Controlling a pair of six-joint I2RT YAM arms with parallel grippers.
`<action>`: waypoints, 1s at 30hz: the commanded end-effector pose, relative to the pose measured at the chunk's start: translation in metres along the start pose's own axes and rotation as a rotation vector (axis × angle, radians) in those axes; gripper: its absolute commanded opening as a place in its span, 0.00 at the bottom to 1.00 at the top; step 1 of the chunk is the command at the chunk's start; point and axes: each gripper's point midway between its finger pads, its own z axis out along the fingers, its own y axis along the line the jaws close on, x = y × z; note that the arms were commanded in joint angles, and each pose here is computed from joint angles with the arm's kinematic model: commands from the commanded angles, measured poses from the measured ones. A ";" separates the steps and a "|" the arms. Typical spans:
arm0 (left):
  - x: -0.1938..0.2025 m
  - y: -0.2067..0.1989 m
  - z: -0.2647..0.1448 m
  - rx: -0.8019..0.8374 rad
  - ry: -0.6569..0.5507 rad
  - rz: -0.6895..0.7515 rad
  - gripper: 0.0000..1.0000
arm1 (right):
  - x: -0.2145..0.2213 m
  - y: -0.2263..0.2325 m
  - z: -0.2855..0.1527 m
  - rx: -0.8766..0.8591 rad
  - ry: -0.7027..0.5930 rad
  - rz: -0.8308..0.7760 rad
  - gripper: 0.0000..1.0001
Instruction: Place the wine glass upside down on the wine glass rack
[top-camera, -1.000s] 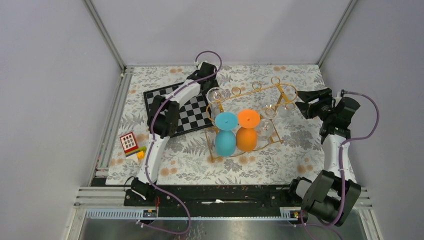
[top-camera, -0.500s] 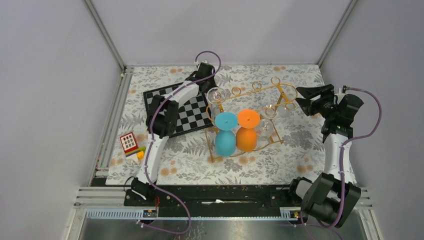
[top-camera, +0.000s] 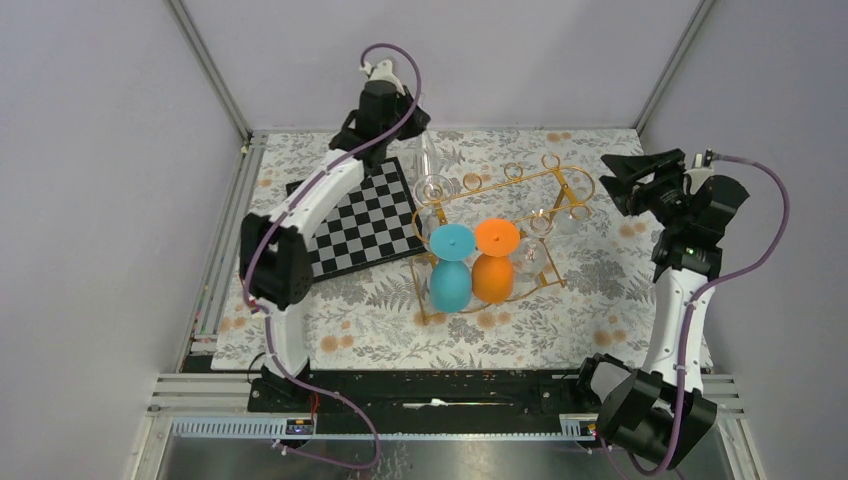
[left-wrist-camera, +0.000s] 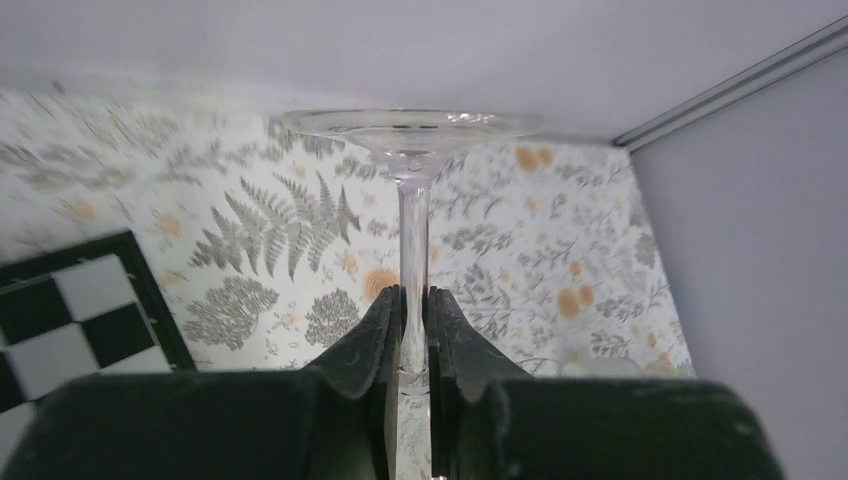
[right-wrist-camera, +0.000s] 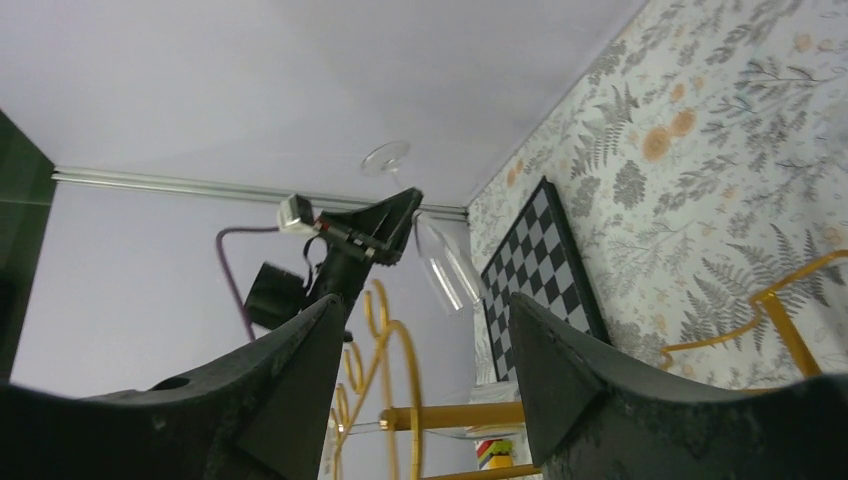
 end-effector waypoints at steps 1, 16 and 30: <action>-0.089 -0.026 -0.078 0.018 -0.285 0.132 0.00 | 0.001 0.050 -0.010 -0.090 0.024 -0.042 0.68; -0.048 -0.039 -0.266 0.241 -0.324 0.488 0.00 | 0.084 0.136 -0.029 -0.215 0.357 -0.060 0.68; 0.062 -0.110 -0.421 0.882 -0.212 0.671 0.00 | 0.216 0.164 -0.077 -0.314 0.753 0.029 0.70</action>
